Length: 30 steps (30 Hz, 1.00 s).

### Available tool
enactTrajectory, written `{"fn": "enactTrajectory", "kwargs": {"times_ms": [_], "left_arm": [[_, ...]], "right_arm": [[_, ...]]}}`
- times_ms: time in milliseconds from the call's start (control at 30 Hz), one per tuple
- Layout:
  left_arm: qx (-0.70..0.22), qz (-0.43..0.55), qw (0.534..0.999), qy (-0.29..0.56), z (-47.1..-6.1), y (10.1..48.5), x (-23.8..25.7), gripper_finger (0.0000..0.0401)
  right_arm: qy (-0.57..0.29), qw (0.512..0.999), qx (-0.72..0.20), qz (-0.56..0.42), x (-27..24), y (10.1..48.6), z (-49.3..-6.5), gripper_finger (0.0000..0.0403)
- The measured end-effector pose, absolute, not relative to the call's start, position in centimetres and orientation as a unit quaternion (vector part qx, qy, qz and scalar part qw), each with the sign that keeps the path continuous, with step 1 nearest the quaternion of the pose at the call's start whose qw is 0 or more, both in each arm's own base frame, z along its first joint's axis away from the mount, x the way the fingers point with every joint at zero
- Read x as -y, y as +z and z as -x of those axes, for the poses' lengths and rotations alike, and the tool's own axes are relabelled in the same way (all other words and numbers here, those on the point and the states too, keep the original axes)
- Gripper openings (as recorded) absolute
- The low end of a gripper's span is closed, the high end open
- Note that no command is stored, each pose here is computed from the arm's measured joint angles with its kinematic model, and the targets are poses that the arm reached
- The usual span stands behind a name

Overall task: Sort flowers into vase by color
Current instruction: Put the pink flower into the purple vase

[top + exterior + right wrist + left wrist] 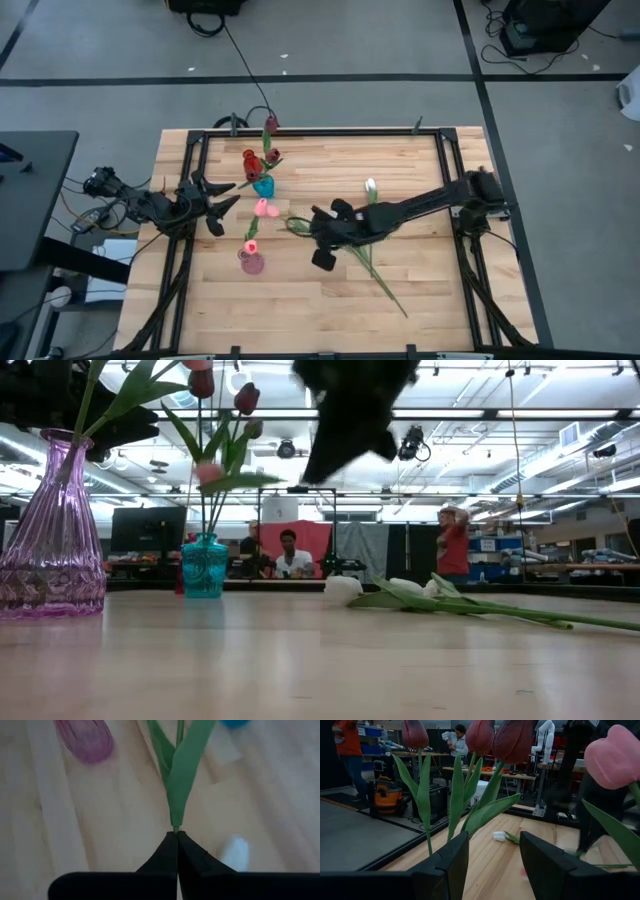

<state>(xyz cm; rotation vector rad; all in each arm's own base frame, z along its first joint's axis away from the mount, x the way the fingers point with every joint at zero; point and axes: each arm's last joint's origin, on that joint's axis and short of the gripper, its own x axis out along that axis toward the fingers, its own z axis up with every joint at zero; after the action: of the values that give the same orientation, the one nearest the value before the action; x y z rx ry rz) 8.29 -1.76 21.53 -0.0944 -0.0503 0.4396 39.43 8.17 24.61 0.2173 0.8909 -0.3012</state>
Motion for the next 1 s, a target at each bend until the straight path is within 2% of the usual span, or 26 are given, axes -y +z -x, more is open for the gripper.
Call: {"fn": "enactTrajectory", "kwargs": {"times_ms": [133,300,433,567,733,867,1000], "left_arm": [[0.025,0.047,0.975,0.218,-8.3,21.5,1.8,0.0182],[0.026,0.05,0.974,0.218,-8.3,21.5,1.8,0.0182],[0.027,0.056,0.974,0.217,-8.3,21.5,1.8,0.0182],[0.027,0.055,0.974,0.218,-8.3,21.5,1.8,0.0182],[0.026,0.051,0.974,0.218,-8.3,21.5,1.8,0.0182],[0.025,0.047,0.974,0.218,-8.3,21.5,1.8,0.0182],[0.027,0.054,0.974,0.218,-8.3,21.5,1.8,0.0182]], "right_arm": [[-0.129,0.931,-0.323,-0.111,-9.2,26.1,-36.4,0.0003],[-0.087,0.972,-0.183,-0.119,-10.1,24.9,-32.9,0.0004],[-0.088,0.984,-0.045,-0.148,-8.5,23.5,-31.7,0.0004],[-0.096,0.983,0.022,-0.152,-7.1,21.1,-31.1,0.0004],[-0.099,0.982,0.103,-0.125,-7.0,19.1,-31.8,0.0004],[-0.045,0.975,0.189,-0.109,-8.4,18.8,-34.1,0.0004],[-0.001,0.977,0.207,-0.049,-10.5,19.5,-37.8,0.0004]]}}
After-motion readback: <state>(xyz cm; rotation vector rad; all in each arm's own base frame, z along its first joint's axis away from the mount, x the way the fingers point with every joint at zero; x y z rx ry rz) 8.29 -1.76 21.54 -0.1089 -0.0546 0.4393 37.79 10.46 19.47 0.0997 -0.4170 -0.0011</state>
